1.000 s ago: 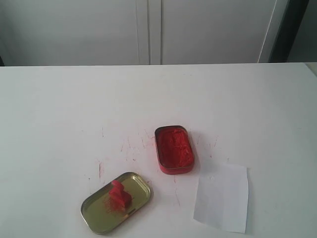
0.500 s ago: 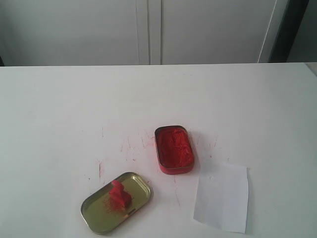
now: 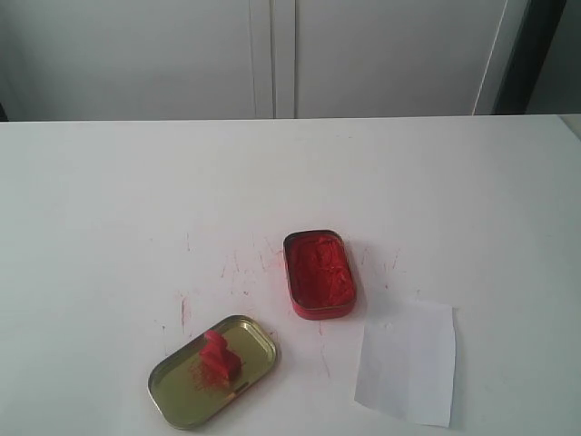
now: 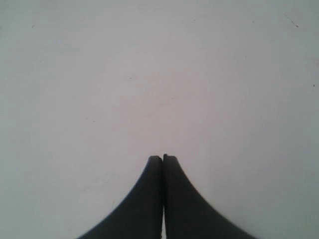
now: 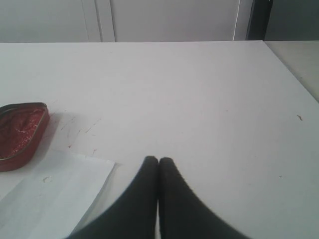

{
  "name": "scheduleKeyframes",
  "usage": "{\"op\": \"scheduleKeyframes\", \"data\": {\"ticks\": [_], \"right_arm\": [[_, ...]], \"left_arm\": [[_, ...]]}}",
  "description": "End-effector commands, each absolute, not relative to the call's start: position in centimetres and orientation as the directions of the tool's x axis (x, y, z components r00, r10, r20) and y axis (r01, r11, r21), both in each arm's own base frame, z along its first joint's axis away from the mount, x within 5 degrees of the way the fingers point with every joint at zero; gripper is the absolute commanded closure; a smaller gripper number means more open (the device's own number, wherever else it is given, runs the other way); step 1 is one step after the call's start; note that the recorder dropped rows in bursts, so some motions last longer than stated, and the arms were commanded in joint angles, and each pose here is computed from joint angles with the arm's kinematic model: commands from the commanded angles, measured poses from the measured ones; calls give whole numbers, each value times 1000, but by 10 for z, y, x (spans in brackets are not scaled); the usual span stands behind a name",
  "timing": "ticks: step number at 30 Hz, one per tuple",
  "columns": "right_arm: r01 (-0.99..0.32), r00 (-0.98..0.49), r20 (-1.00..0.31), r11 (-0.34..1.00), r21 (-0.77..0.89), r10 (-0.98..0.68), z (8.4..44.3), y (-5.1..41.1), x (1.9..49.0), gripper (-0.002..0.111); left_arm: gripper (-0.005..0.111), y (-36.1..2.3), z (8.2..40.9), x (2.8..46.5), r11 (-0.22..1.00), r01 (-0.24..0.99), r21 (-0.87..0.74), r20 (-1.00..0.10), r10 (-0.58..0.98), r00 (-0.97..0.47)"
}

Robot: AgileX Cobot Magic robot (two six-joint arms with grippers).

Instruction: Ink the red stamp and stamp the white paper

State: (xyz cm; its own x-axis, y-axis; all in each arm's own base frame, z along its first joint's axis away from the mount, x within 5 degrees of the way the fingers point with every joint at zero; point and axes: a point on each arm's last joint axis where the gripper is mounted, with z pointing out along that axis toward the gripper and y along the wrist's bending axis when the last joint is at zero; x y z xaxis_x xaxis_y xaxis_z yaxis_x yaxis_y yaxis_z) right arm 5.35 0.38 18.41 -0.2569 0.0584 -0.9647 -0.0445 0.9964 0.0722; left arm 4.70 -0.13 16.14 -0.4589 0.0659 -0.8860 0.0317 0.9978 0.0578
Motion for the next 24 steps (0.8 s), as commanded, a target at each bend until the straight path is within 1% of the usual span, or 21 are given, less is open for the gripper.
{"op": "scheduleKeyframes", "data": {"ticks": [1,4,7,9,13,16,24], "right_arm": [[-43,-256,-965,997,66,53,182,4,53,108],[-43,-256,-965,997,66,53,182,4,53,108],[-43,-256,-965,997,66,53,182,4,53,108],[-43,-256,-965,997,66,53,182,4,53,108],[-43,-256,-965,997,66,53,182,4,53,108],[-43,-256,-965,997,66,53,182,4,53,108],[-43,-256,-965,997,66,53,182,4,53,108]], "left_arm": [[107,-2,160,47,998,39,54,-889,66,-453],[107,-2,161,48,998,37,53,-896,64,-440],[107,-1,166,50,998,30,57,-922,64,-383],[107,-1,172,52,998,21,55,-945,59,-323],[107,0,187,56,998,0,61,-986,60,-158],[107,0,194,57,998,-9,62,-995,61,-84],[107,1,196,57,998,-12,62,-997,61,-57]]}}
